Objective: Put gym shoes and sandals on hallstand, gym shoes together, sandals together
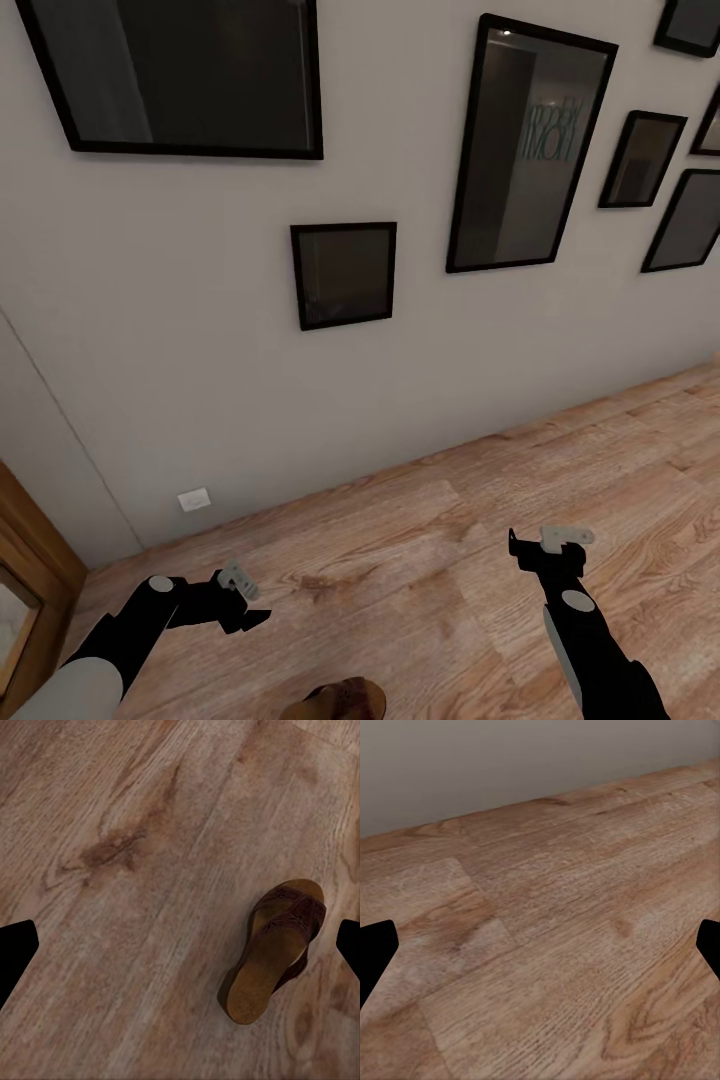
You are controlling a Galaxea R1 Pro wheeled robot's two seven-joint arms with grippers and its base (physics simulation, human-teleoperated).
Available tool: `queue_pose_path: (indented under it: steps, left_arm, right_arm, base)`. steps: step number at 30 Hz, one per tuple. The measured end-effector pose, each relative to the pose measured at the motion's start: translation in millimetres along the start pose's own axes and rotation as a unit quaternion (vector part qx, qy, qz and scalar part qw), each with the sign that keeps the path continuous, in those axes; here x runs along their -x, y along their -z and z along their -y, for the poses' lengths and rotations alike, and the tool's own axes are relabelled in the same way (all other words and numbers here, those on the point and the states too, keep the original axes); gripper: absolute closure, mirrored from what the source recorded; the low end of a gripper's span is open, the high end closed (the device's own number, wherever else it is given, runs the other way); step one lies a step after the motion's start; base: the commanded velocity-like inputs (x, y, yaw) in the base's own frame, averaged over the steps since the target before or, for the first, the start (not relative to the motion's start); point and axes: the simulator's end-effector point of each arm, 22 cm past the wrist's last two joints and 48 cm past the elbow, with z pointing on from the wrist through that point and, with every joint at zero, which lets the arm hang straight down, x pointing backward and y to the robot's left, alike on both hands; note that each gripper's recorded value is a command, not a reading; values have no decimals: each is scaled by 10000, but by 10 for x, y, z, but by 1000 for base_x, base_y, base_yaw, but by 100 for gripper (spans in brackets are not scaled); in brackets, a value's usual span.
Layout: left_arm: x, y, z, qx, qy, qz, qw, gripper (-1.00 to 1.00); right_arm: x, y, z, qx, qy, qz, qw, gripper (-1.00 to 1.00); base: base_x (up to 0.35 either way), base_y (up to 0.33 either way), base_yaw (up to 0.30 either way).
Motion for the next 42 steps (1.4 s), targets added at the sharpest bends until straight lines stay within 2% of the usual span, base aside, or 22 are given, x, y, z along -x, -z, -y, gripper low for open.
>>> queue_pose_path:
  steps: [26,42]
  left_arm:
    - [-7,-14,2,-8,-8,9,10000,-100]
    - [-14,-14,-1,-4,13,-3,10000,-100]
  right_arm:
    - [-9,-7,5,-8,7,-5,10000,-100]
    - [0,-8,6,-10,7,4,10000,-100]
  base:
    - [-3,0,0]
    - [-218,0,0]
